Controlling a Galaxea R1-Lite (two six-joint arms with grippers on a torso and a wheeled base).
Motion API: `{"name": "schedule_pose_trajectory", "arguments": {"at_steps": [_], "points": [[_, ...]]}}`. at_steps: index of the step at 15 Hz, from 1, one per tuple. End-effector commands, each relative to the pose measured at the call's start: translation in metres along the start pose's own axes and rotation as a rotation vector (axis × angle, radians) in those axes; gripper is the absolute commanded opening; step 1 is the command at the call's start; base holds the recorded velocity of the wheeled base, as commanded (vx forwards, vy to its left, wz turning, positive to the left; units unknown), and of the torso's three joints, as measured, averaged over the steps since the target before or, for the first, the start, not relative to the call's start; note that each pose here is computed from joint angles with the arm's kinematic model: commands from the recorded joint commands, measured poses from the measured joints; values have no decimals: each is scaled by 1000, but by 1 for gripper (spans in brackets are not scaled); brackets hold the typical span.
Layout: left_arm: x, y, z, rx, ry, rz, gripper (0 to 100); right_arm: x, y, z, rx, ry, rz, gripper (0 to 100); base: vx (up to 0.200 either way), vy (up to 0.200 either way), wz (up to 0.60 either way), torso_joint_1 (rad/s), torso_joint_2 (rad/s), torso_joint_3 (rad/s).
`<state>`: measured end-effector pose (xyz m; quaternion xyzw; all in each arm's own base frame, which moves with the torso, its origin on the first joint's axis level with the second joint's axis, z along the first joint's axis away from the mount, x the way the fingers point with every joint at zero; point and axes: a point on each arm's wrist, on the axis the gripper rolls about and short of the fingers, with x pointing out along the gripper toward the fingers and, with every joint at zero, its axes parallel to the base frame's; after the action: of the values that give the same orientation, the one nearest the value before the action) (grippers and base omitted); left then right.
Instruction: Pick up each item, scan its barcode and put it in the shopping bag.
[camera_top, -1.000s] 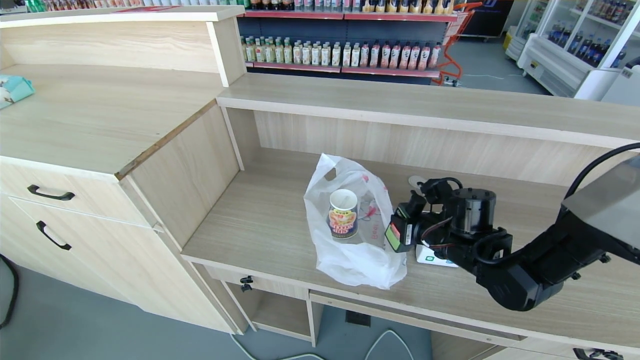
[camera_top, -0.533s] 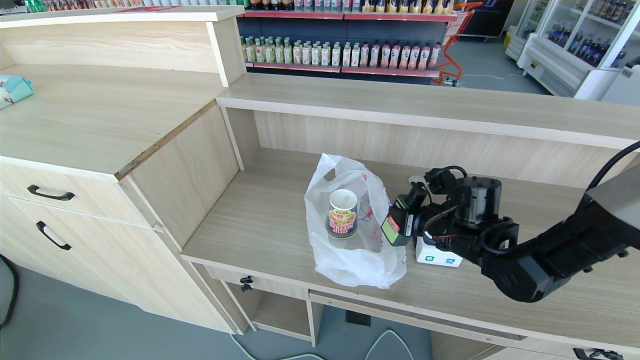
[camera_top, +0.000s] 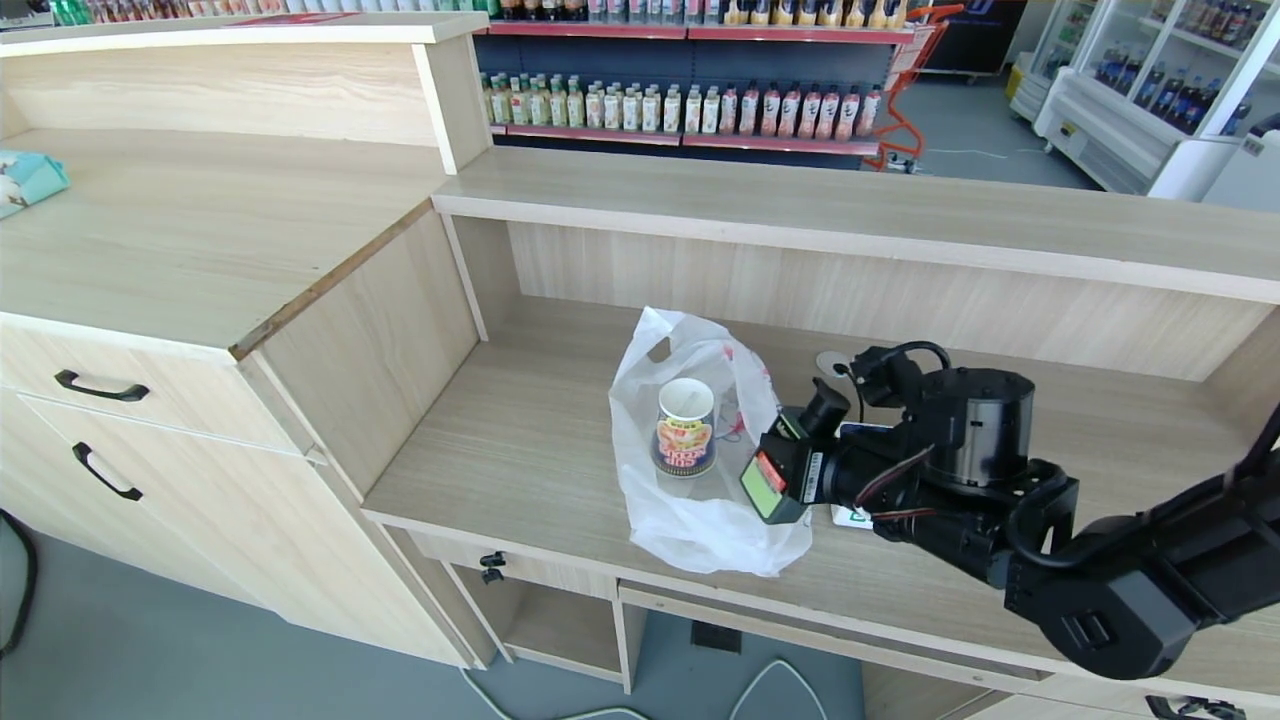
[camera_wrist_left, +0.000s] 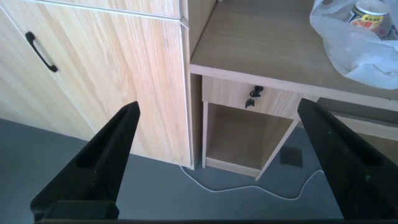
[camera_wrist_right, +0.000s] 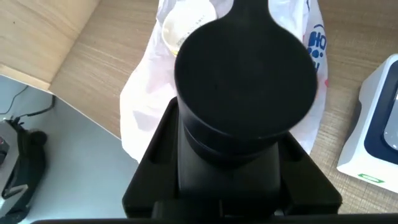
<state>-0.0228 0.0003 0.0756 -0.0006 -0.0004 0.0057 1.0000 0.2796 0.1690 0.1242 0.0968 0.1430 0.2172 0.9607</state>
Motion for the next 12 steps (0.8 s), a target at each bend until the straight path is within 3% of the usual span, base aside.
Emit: {"name": "schedule_pose_trajectory", "arguments": {"at_steps": [1, 5, 9, 12], "points": [[0, 0, 0, 0, -1, 1, 100, 2, 0, -10, -4, 17, -10, 0, 0, 0, 0, 0, 0, 0], [0, 0, 0, 0, -1, -1, 100, 19, -18, -21, -1, -9, -153, 0, 0, 0, 0, 0, 0, 0], [0, 0, 0, 0, 1, 1, 100, 27, -24, -24, 12, -15, -168, 0, 0, 0, 0, 0, 0, 0], [0, 0, 0, 0, -1, 1, 100, 39, -27, -17, 32, -80, -153, 0, 0, 0, 0, 0, 0, 0]]}}
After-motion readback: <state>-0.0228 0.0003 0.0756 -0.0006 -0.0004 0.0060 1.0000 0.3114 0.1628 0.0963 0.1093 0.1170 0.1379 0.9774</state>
